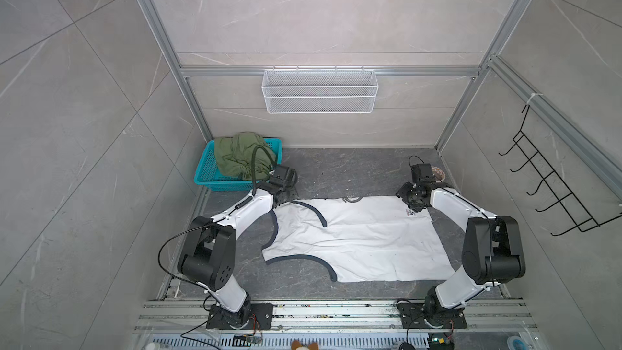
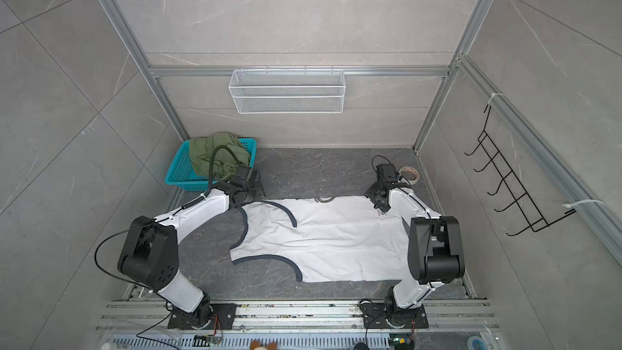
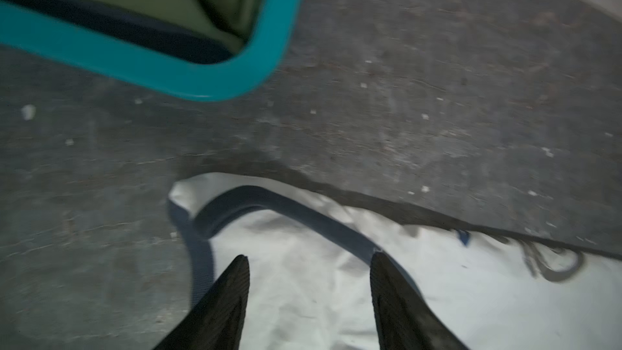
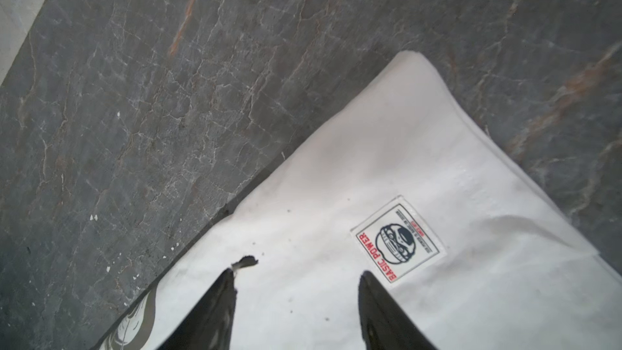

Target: Fold and stack the tank tops

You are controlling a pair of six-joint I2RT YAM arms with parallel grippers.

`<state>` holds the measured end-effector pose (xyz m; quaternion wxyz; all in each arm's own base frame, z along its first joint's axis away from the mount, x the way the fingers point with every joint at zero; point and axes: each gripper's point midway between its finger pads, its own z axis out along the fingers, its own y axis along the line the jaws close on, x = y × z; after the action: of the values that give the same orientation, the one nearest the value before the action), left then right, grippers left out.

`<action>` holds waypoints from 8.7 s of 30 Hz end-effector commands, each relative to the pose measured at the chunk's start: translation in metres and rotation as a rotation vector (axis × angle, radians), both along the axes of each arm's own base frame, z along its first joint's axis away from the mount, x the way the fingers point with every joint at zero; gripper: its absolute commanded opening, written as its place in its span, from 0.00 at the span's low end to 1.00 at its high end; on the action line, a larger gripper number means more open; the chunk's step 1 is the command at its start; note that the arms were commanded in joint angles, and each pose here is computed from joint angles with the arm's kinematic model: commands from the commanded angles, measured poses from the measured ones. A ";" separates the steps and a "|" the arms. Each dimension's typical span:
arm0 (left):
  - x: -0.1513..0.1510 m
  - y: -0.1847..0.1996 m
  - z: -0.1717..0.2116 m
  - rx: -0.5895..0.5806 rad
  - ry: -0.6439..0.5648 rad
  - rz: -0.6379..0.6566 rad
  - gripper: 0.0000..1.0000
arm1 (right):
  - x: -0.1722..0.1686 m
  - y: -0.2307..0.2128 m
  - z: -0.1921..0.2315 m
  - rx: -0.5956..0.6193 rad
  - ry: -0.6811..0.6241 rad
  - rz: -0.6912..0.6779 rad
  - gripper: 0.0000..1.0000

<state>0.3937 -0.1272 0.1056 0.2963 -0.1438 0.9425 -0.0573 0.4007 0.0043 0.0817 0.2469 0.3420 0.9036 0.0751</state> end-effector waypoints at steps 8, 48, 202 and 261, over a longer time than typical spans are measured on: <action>0.005 0.028 -0.020 0.049 -0.008 0.072 0.73 | -0.003 0.006 -0.008 0.018 0.020 0.035 0.60; -0.013 0.070 -0.046 0.058 -0.111 0.186 0.00 | -0.027 -0.026 -0.046 0.013 0.176 -0.103 0.60; -0.221 -0.155 -0.023 0.142 0.289 -0.801 0.70 | -0.174 -0.020 0.001 -0.031 0.359 -0.051 0.68; -0.229 -0.161 -0.074 0.109 0.316 -0.741 0.17 | -0.253 -0.045 -0.068 0.192 0.534 -0.466 0.46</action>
<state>0.1602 -0.2885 0.0220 0.1009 0.2219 0.9663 -0.0822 0.1508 -0.0467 0.0210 -0.0015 0.5598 0.8286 0.0042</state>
